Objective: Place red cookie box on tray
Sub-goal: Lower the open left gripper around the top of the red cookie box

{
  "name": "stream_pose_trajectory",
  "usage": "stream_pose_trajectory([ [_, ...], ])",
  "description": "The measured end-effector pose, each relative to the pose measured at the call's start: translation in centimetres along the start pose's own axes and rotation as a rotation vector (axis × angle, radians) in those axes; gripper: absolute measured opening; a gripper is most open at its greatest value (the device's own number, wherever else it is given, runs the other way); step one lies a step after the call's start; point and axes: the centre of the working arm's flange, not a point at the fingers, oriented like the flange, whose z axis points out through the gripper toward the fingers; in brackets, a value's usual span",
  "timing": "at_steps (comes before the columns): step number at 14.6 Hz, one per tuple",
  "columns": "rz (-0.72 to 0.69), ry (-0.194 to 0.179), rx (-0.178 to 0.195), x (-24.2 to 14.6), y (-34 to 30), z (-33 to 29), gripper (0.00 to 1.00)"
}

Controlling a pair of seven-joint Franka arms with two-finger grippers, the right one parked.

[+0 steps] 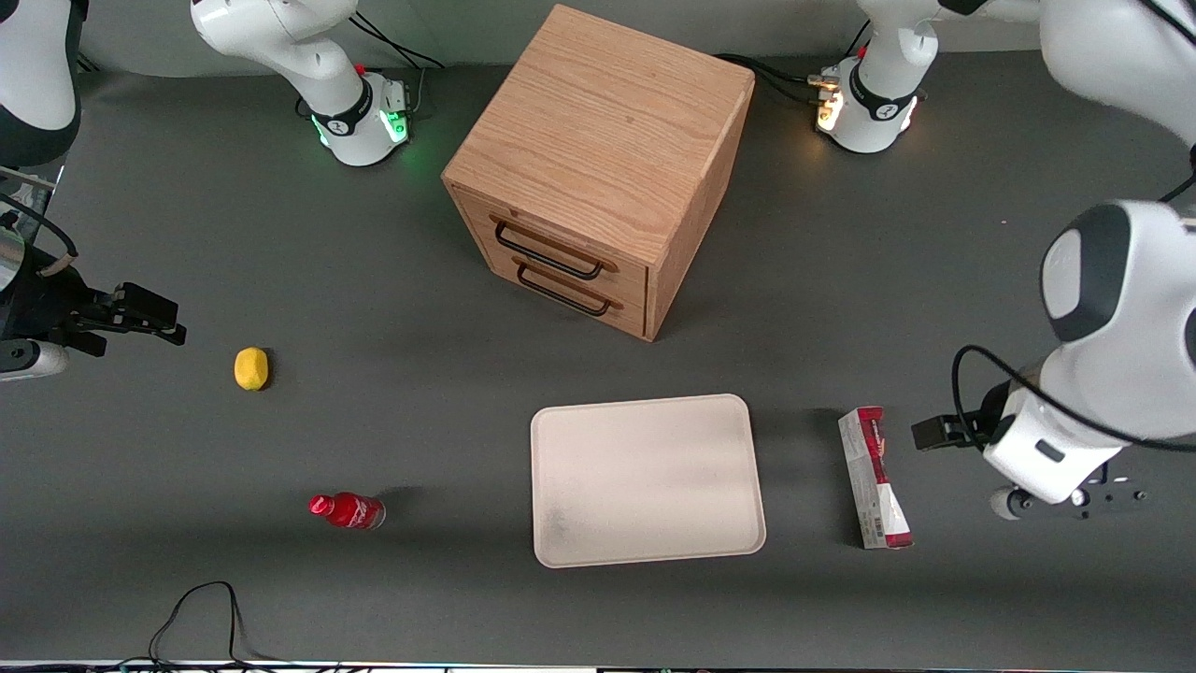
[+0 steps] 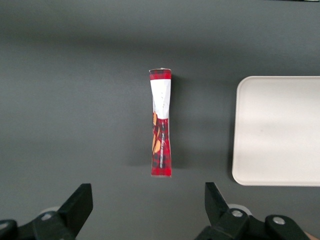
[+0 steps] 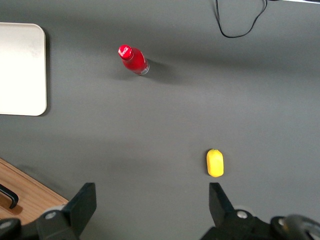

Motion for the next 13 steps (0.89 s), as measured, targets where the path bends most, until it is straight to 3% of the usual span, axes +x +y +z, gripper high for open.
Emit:
stream_pose_trajectory([
  [13,0.007,-0.019,-0.012,2.7,1.2,20.4,1.0],
])
